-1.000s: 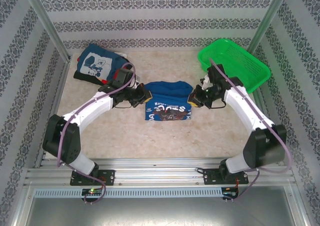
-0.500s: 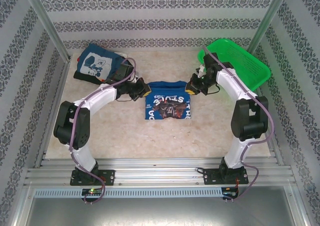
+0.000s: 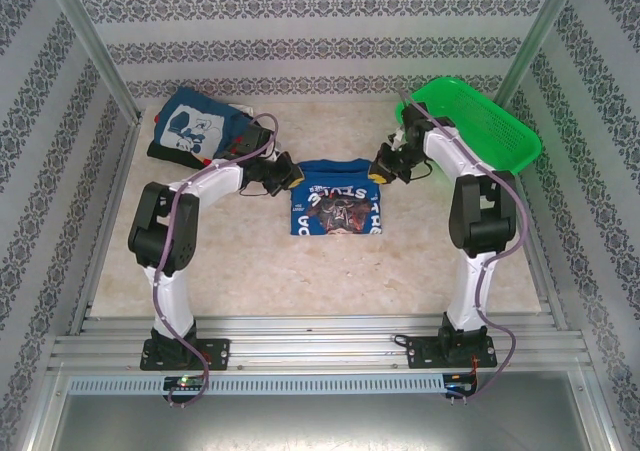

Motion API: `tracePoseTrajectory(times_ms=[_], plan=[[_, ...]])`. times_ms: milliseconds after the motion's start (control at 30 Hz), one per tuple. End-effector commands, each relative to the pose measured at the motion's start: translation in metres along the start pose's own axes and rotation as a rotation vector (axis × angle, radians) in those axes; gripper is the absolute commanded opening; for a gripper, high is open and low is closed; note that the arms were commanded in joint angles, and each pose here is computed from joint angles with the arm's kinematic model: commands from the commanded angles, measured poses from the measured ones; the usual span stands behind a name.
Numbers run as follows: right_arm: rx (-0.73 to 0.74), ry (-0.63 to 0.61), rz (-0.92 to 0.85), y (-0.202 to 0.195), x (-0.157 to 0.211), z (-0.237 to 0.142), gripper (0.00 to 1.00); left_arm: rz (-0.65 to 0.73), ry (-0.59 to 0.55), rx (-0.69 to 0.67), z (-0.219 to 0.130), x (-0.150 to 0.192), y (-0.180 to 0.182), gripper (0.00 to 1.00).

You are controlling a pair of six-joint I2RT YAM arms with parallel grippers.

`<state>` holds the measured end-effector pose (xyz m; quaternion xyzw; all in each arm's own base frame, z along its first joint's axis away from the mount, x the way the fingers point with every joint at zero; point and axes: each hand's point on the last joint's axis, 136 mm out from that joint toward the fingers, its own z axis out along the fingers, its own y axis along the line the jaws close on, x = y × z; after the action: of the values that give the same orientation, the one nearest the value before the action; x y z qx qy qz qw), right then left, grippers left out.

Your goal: Fold and stack the t-shirts

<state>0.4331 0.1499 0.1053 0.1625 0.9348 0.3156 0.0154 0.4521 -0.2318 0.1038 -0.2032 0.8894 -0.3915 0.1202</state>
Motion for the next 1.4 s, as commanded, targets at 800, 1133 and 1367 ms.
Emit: tracePoseTrajectory(times_ms=[800, 1133, 1367], plan=[[-0.203, -0.271, -0.143, 0.058, -0.036, -0.106, 0.60, 0.214, -0.177, 0.004, -0.083, -0.058, -0.063, 0.83], [-0.330, -0.148, -0.148, 0.079, -0.006, -0.023, 0.34, 0.200, -0.111, -0.020, -0.057, 0.004, 0.005, 0.80], [-0.246, -0.117, -0.102, 0.059, -0.042, 0.031, 0.25, 0.181, -0.148, 0.106, -0.026, -0.005, -0.019, 0.80]])
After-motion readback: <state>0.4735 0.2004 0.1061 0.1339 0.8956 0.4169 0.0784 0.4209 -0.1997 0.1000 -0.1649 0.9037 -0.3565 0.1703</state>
